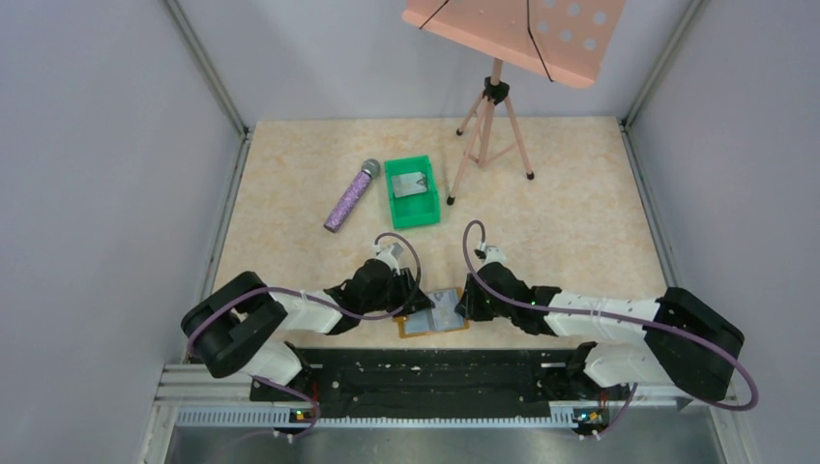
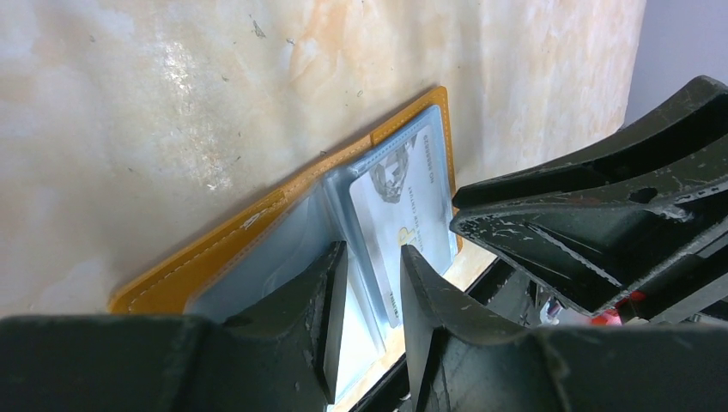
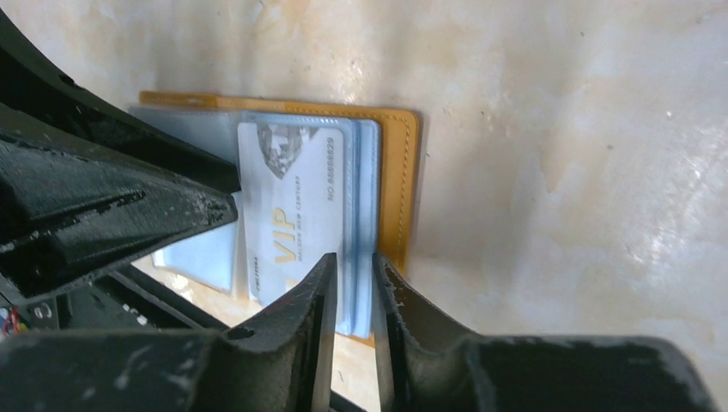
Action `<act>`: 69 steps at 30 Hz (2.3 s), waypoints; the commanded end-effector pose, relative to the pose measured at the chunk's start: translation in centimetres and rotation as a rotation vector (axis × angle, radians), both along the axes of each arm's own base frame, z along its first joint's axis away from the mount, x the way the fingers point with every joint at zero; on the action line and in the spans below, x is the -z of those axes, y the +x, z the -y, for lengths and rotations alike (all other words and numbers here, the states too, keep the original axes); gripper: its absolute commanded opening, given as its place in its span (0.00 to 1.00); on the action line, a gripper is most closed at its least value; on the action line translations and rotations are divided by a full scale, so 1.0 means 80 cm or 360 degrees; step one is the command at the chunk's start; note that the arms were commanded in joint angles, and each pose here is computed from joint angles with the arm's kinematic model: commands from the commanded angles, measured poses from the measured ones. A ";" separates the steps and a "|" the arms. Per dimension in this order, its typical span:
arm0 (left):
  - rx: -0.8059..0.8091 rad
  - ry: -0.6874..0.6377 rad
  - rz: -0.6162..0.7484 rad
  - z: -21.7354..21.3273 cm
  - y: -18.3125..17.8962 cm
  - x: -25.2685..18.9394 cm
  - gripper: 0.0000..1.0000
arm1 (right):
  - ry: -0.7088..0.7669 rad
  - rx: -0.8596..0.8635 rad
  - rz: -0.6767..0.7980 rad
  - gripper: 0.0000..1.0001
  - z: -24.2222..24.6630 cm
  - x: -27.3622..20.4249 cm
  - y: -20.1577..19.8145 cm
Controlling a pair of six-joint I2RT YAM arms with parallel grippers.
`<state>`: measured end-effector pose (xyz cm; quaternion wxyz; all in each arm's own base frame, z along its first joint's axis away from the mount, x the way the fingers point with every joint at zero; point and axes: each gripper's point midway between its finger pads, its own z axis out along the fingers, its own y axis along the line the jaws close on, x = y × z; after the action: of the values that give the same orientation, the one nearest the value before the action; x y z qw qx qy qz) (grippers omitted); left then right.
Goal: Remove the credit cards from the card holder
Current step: Remove the credit card from the card holder.
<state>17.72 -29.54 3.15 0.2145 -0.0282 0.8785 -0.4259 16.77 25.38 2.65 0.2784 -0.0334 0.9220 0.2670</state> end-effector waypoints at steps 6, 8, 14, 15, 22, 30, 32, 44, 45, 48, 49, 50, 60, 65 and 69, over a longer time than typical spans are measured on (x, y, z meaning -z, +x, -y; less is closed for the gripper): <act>0.0004 -0.0018 0.0035 -0.001 -0.002 -0.002 0.35 | 0.0026 -0.0048 0.0051 0.23 -0.013 -0.038 0.009; -0.0004 -0.0025 0.0037 -0.001 -0.001 -0.003 0.35 | 0.0041 -0.0061 0.0064 0.24 -0.017 -0.040 0.010; -0.0010 -0.0043 0.0031 -0.001 -0.002 -0.007 0.35 | 0.0048 -0.0087 0.0062 0.24 -0.024 -0.038 0.011; -0.0014 -0.0043 0.0029 -0.001 -0.002 -0.007 0.35 | 0.0049 -0.0097 0.0049 0.24 -0.025 -0.035 0.009; -0.0034 -0.0049 0.0017 -0.003 -0.003 -0.004 0.34 | 0.0105 -0.0096 0.0035 0.24 -0.032 -0.028 0.008; -0.0028 -0.0063 0.0016 0.001 -0.003 -0.005 0.34 | 0.0065 -0.0058 -0.0008 0.23 -0.023 -0.007 0.004; -0.0030 -0.0059 0.0015 0.000 -0.003 -0.004 0.34 | 0.0049 -0.0050 -0.0008 0.23 -0.019 -0.005 0.004; -0.0043 -0.0057 0.0025 -0.001 -0.002 -0.006 0.34 | -0.0039 -0.0013 0.0046 0.22 -0.007 -0.009 0.012; -0.0045 -0.0058 0.0026 -0.001 -0.002 -0.006 0.34 | -0.0046 -0.0015 0.0054 0.22 -0.006 -0.010 0.013; -0.0046 -0.0063 0.0030 -0.001 -0.002 -0.008 0.33 | -0.0044 -0.0022 0.0071 0.22 -0.010 -0.016 0.016; -0.0046 -0.0062 0.0031 -0.001 -0.002 -0.009 0.34 | -0.0046 -0.0022 0.0072 0.22 -0.009 -0.016 0.016; -0.0048 -0.0063 0.0034 -0.001 -0.001 -0.009 0.33 | -0.0046 -0.0026 0.0068 0.22 -0.009 -0.015 0.015; -0.0040 -0.0060 0.0029 0.001 -0.001 -0.008 0.33 | 0.0132 -0.0092 -0.0005 0.20 -0.026 -0.011 -0.002; -0.0039 -0.0059 0.0027 0.002 -0.001 -0.007 0.33 | 0.0093 -0.0069 -0.0004 0.16 -0.019 -0.007 -0.001; -0.0034 -0.0063 0.0020 0.002 -0.002 -0.005 0.33 | 0.0109 -0.0071 0.0009 0.12 -0.021 -0.012 0.000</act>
<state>17.58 -29.45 3.30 0.2203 -0.0397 0.8737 -0.4319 16.64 26.54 2.73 0.2691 -0.0489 0.9187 0.2849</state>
